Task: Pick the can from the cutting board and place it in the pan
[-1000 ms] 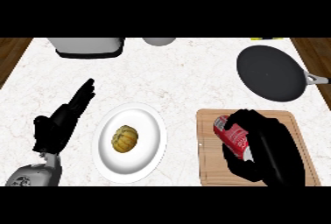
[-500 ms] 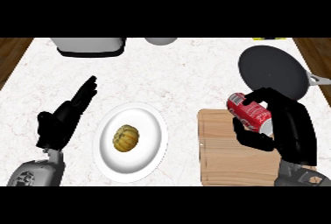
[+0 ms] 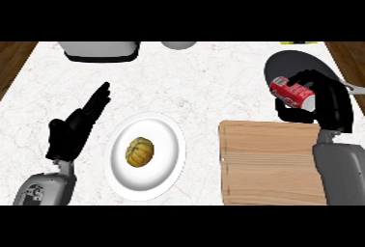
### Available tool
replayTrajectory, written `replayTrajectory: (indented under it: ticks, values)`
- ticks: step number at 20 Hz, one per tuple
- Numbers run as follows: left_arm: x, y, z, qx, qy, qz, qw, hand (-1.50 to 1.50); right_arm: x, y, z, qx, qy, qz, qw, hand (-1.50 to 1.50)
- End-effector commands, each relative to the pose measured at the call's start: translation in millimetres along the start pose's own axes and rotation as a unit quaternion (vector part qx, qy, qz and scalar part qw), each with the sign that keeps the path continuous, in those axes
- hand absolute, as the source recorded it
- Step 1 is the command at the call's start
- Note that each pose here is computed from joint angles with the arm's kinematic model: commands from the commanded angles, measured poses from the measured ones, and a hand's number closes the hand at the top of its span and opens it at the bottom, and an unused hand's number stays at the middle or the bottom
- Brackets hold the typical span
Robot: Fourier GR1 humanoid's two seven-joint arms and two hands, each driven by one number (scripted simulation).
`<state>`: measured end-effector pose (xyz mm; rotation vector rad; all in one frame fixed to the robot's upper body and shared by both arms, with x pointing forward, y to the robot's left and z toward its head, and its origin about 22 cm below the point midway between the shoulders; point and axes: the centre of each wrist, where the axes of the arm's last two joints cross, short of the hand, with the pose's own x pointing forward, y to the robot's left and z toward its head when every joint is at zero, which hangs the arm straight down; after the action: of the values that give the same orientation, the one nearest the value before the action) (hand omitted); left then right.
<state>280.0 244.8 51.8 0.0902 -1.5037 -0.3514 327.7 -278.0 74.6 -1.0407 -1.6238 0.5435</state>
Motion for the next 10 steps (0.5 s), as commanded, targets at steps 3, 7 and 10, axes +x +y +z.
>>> replayTrajectory:
  ticks: [3,7,10]
  values:
    - [6,-16,-7,-0.003,-0.004,0.002,1.0,0.0,-46,12,-40,-0.042,0.023,0.026,0.999,1.5]
    - [-2,6,5,-0.016,0.002,0.007,0.9998,0.0,-70,17,-54,-0.036,0.017,0.023,0.999,1.5]
    - [3,8,-2,-0.003,-0.009,0.005,0.9999,0.0,-80,-8,-79,-0.046,0.029,0.023,0.998,1.5]
